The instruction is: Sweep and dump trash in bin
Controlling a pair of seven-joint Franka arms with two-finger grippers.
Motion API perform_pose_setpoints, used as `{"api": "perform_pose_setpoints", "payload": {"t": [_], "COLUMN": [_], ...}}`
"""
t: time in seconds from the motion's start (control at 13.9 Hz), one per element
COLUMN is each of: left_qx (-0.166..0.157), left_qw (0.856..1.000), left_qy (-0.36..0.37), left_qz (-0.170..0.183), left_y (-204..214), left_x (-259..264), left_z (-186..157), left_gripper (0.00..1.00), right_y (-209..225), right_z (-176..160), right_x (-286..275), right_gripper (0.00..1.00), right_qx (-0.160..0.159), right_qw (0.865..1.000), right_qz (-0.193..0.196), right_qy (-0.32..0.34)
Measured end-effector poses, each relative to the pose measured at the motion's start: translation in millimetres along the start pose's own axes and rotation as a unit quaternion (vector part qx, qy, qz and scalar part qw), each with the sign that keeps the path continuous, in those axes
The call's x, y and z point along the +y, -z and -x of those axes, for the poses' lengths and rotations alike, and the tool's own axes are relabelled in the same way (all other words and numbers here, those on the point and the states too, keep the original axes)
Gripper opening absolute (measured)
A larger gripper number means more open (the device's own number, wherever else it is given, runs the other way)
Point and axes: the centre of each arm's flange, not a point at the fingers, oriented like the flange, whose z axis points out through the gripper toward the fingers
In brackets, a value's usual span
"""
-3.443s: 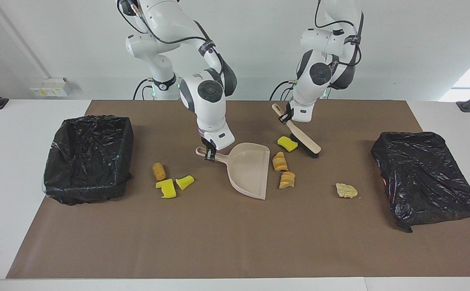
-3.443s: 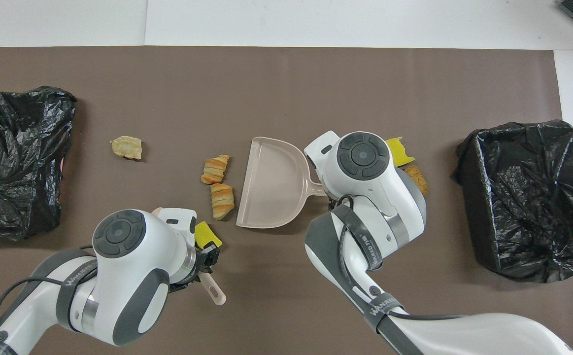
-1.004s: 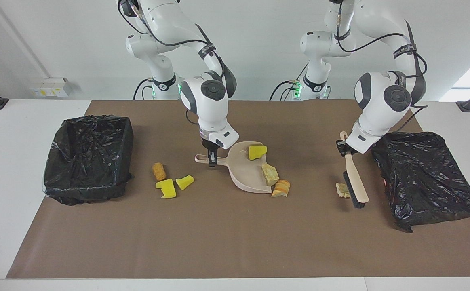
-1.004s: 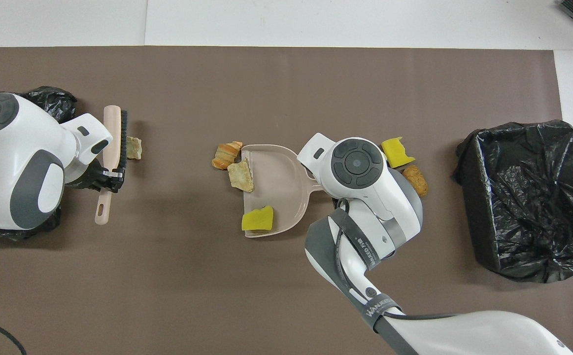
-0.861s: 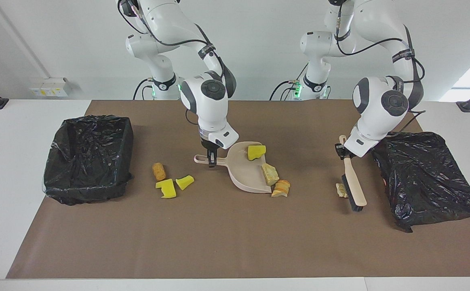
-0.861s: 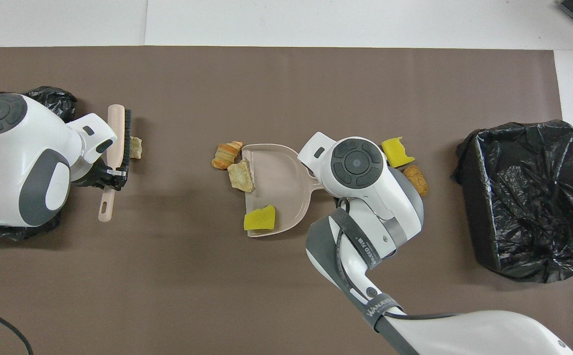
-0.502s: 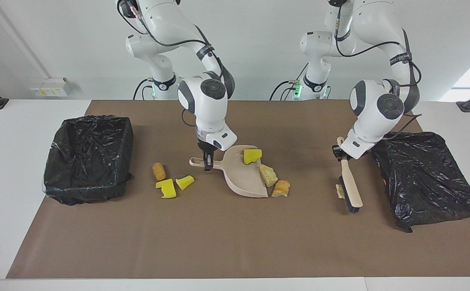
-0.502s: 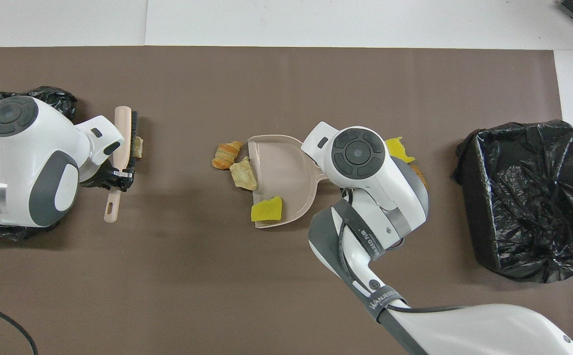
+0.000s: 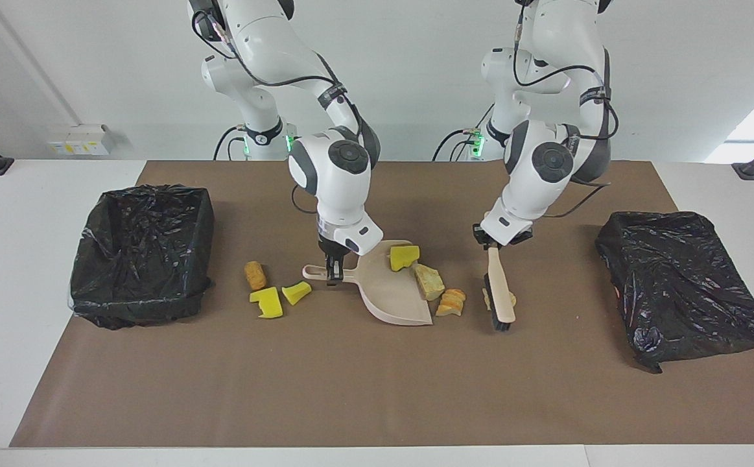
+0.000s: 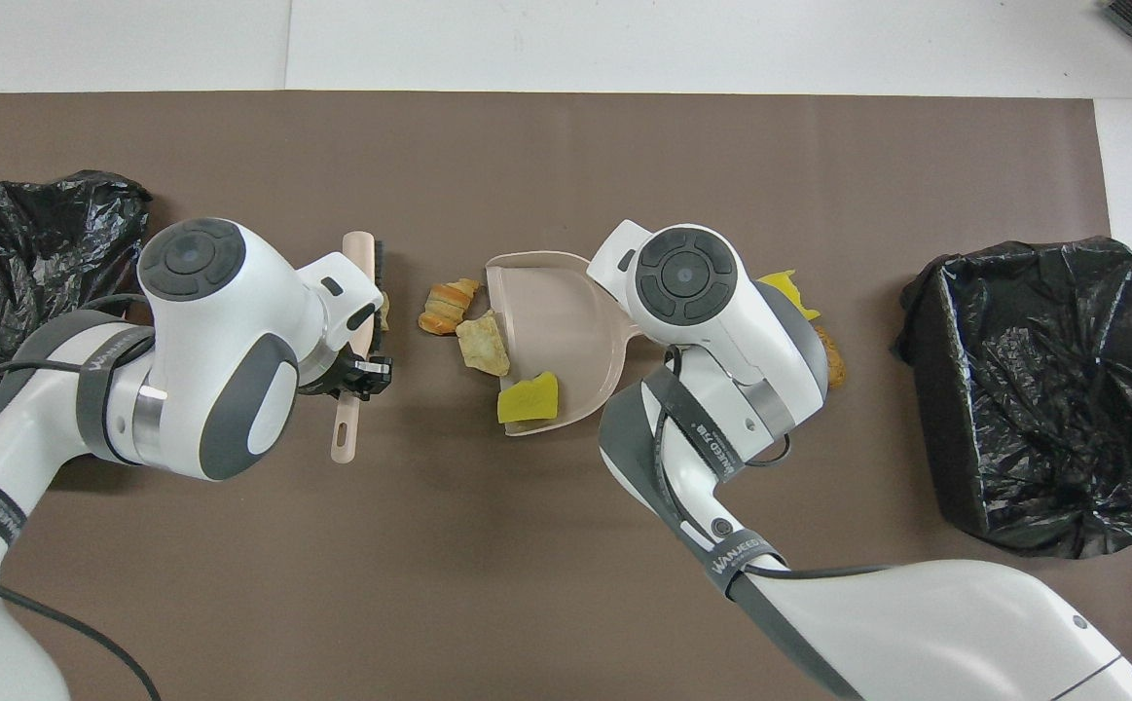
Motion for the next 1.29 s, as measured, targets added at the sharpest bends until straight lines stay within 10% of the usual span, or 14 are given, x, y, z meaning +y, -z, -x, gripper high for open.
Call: {"api": "perform_pose_setpoints", "payload": {"t": [0.57, 1.29], "left_qx": [0.024, -0.026], "left_qw": [0.999, 1.000], "left_qy": [0.032, -0.003], "left_qz": [0.027, 0.014], "left_y": [80.7, -21.7], "left_x": [-59.0, -41.5], "left_z": [-2.7, 6.6], "left_gripper": [0.26, 0.26], "right_y": [7.4, 3.0], "right_z": [-7.7, -7.4], "right_x": [1.8, -0.1], "right_gripper": [0.31, 0.31], "right_qx": [0.002, -0.004], "right_qw": [1.000, 1.000], "right_qz": [0.008, -0.002], "right_qy": [0.006, 0.007]}}
